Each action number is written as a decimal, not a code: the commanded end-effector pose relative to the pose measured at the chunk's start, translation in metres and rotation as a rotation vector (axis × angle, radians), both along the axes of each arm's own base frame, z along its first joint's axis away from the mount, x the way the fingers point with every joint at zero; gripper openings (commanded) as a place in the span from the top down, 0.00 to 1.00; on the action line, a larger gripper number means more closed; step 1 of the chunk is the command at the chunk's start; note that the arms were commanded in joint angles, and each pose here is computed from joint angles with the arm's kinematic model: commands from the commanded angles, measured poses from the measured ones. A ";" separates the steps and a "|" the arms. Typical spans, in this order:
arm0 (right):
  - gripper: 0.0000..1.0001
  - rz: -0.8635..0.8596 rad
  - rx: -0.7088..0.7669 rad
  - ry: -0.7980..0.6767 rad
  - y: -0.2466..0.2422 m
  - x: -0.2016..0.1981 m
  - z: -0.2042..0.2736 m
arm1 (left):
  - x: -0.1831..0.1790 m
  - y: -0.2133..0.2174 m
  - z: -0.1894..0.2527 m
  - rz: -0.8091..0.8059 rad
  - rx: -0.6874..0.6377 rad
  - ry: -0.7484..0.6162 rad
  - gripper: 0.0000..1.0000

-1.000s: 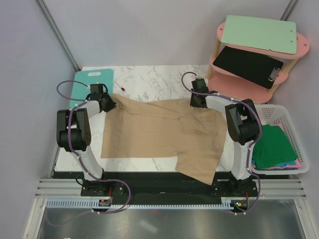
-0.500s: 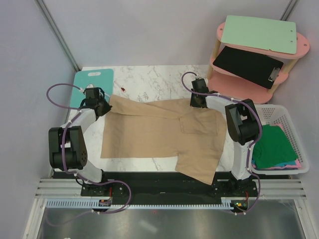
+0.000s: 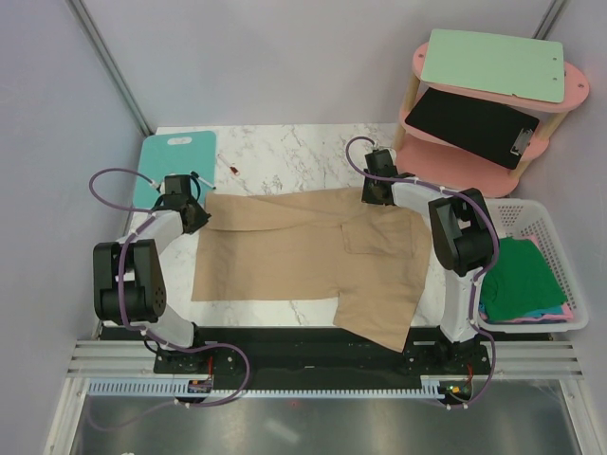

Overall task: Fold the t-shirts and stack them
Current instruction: Fold the flattened tshirt in 1/3 of the way, then grap the side of the flattened tshirt closest away from the robot with both arms

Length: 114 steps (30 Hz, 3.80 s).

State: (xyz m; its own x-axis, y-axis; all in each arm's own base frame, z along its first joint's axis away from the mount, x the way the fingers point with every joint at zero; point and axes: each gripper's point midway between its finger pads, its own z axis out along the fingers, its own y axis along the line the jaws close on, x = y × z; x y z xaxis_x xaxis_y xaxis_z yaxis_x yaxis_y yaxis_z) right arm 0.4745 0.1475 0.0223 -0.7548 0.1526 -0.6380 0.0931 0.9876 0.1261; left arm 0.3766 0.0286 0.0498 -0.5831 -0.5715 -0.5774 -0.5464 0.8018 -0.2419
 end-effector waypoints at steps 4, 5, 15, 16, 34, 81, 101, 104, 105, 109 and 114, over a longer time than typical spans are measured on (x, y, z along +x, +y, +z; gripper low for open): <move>0.93 0.023 0.004 0.051 -0.001 -0.021 -0.004 | -0.007 0.012 0.022 0.062 0.024 -0.055 0.23; 0.88 0.020 0.004 0.049 -0.003 -0.024 -0.001 | -0.012 0.011 0.024 0.061 0.017 -0.067 0.20; 0.61 0.024 0.001 -0.045 -0.013 -0.043 0.062 | -0.052 -0.041 0.092 -0.145 -0.140 -0.342 0.00; 0.62 0.037 0.010 -0.029 -0.010 -0.047 0.060 | -0.060 -0.045 0.090 -0.153 -0.156 -0.340 0.00; 0.77 0.075 -0.075 0.033 -0.020 -0.159 0.070 | -0.115 -0.069 0.031 -0.185 -0.253 -0.138 0.00; 0.59 0.067 0.032 -0.131 0.013 -0.070 0.110 | -0.093 -0.063 0.034 -0.184 -0.173 -0.098 0.00; 0.36 -0.057 0.226 0.343 -0.030 -0.277 0.061 | -0.115 -0.072 -0.013 -0.199 -0.239 0.164 0.00; 0.28 -0.082 0.224 0.404 -0.037 -0.302 0.045 | -0.114 -0.079 -0.013 -0.229 -0.233 0.164 0.00; 0.27 -0.090 0.213 0.438 -0.041 -0.315 0.036 | -0.113 -0.080 -0.012 -0.231 -0.236 0.163 0.00; 0.25 -0.115 0.210 0.473 -0.050 -0.340 0.030 | -0.111 -0.082 -0.014 -0.241 -0.237 0.162 0.00; 0.25 -0.135 0.176 0.473 -0.058 -0.342 0.042 | -0.108 -0.083 -0.014 -0.252 -0.231 0.163 0.00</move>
State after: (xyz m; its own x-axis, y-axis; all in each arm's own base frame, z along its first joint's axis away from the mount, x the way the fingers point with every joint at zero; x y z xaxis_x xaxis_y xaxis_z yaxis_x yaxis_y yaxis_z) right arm 0.1359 0.0938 0.0534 -0.9230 0.3287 -0.1998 0.2819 0.9315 0.2299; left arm 0.2566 -0.0481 0.0287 -0.7908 -0.5205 -0.3221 -0.4206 0.8444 -0.3318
